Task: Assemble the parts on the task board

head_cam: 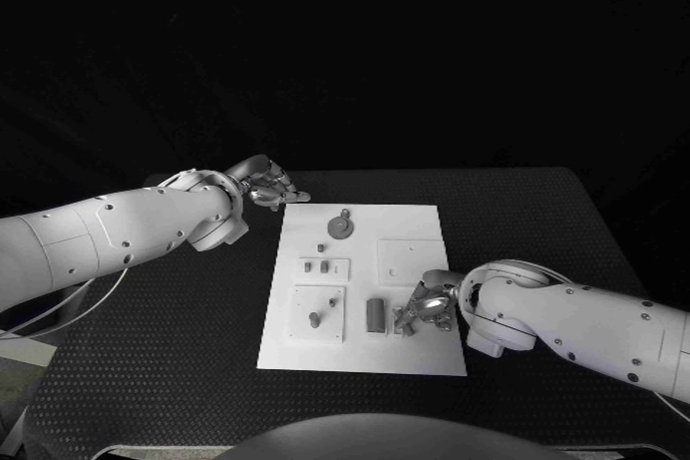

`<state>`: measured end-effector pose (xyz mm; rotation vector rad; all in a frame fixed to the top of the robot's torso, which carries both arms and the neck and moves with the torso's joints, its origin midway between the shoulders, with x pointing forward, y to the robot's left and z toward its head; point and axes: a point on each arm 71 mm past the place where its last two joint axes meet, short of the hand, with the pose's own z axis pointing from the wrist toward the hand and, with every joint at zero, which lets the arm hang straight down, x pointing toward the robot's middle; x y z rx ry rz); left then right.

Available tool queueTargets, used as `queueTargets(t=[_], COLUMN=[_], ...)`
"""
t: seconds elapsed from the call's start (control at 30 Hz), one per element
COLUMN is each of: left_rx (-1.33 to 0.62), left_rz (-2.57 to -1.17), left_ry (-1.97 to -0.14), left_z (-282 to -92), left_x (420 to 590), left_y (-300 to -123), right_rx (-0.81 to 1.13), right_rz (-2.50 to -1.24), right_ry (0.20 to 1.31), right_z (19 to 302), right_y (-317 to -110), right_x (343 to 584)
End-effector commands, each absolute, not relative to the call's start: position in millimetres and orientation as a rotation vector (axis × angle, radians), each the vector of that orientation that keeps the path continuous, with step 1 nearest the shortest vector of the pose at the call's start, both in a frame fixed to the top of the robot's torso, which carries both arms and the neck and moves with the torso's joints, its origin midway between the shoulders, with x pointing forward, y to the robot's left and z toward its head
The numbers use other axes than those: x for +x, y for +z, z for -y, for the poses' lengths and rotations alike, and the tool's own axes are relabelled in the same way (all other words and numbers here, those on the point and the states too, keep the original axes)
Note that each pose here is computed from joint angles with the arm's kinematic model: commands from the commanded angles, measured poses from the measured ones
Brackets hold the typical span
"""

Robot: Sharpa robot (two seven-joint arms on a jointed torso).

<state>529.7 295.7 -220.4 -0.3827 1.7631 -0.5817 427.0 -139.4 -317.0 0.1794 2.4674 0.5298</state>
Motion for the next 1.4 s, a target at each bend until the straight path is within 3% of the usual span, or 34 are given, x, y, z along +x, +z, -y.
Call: queueTargets(t=[0.03,0.5,0.9,1.4], left_rx=[-0.376,-0.377,-0.378,-0.378], left_rz=[-1.768,-1.769,-1.768,-1.770], left_ry=[-0.593,-0.591,-0.589,-0.588], left_z=[-293.4,-293.9,-294.8,-294.9], left_x=[529.8,529.8,529.6,529.5], left_y=[-220.1,-220.2,-220.1,-220.2], right_rx=[0.144,0.165,0.517,0.685], right_rz=[-2.461,-2.446,-2.451,-2.525], right_ry=[0.531,0.535,0.620,0.661], right_z=[138.4,142.8,159.2,153.2], right_y=[-318.0,-317.7,-320.2,-321.6], right_x=[426.9,428.3,431.1,422.2])
